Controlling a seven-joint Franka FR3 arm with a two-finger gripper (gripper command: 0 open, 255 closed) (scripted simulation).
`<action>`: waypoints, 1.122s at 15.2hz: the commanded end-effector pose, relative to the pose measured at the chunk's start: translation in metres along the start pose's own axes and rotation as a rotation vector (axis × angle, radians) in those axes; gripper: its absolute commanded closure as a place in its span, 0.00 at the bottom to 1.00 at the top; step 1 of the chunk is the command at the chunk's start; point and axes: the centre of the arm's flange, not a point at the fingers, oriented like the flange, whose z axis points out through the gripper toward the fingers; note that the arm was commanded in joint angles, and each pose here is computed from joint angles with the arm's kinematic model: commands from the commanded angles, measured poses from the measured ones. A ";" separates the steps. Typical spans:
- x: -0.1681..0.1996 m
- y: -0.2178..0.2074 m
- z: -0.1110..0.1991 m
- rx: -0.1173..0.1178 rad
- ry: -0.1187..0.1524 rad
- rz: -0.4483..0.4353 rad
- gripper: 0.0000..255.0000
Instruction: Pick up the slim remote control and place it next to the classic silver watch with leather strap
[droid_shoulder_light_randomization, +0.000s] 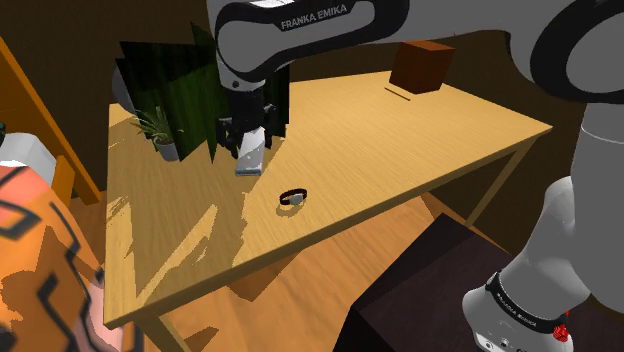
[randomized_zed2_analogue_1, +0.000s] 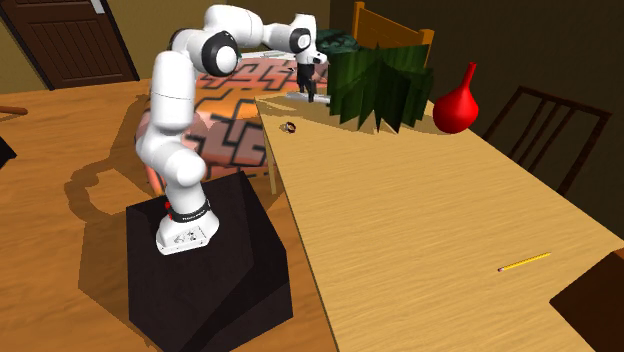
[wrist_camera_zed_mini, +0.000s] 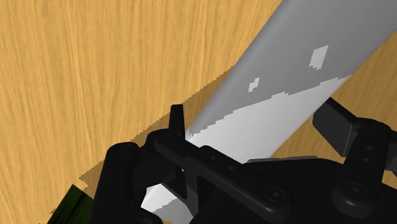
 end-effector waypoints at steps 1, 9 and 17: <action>0.004 -0.033 -0.005 0.015 0.019 -0.012 1.00; 0.008 -0.054 0.026 0.015 0.019 -0.012 1.00; 0.008 -0.056 0.068 0.015 0.019 -0.012 1.00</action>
